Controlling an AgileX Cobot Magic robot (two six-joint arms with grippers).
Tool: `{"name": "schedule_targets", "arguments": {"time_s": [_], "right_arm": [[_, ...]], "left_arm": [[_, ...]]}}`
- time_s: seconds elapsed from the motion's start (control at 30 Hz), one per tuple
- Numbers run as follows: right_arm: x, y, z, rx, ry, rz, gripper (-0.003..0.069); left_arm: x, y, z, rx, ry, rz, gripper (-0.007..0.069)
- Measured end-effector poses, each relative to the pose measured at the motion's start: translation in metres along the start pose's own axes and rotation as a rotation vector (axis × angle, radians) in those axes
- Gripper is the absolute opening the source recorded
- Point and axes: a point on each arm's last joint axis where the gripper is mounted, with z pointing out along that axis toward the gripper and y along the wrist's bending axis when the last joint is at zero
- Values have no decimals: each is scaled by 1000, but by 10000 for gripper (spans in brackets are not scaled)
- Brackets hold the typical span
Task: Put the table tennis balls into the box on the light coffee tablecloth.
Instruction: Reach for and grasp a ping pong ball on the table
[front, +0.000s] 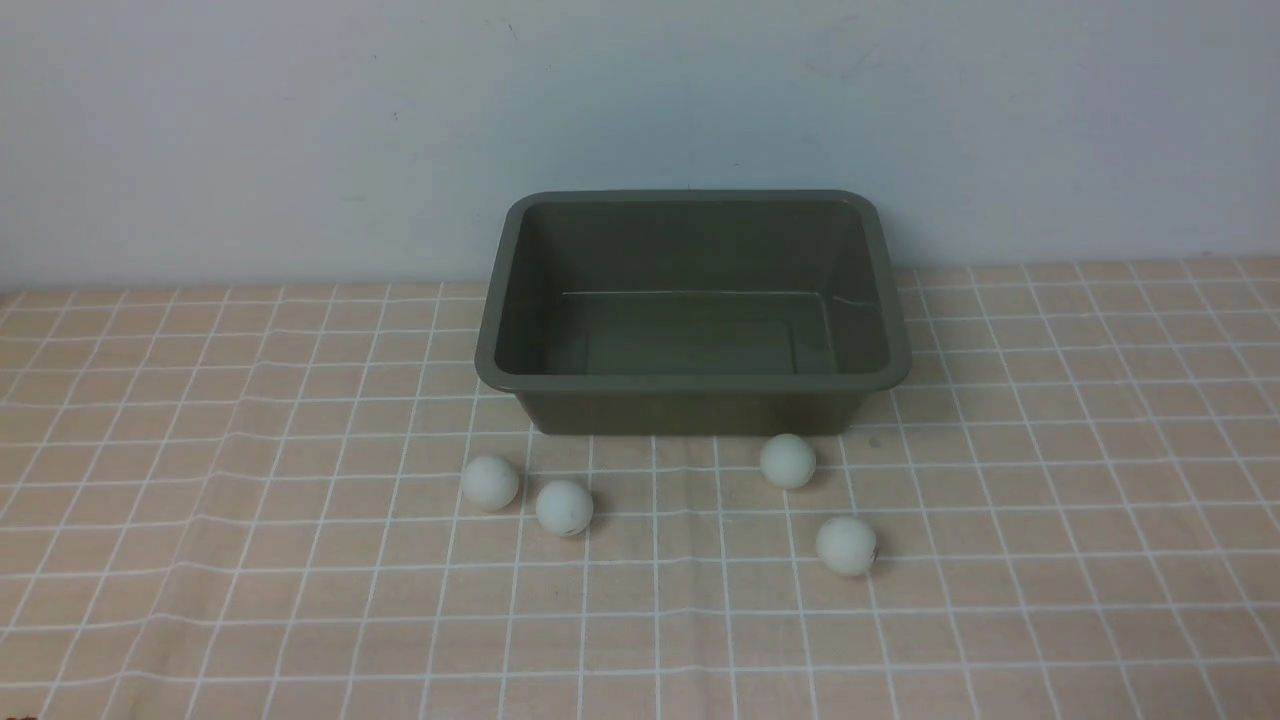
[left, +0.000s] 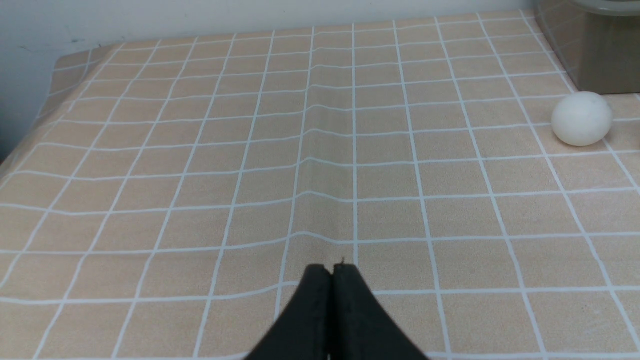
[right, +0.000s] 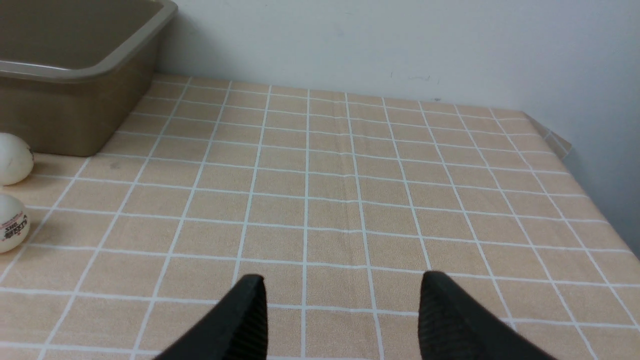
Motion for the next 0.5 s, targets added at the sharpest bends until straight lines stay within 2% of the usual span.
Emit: {"name": "schedule_targets", "arguments": {"time_s": [0.1, 0.3, 0.5], "right_arm": [[-11, 0, -4, -9, -12, 21, 384], [-77, -5, -38, -10, -156, 29, 384], [-118, -8, -60, -24, -143, 34, 384]], "left_arm": [[0, 0, 0, 0, 0, 0, -68], [0, 0, 0, 0, 0, 0, -68], [0, 0, 0, 0, 0, 0, -68]]}}
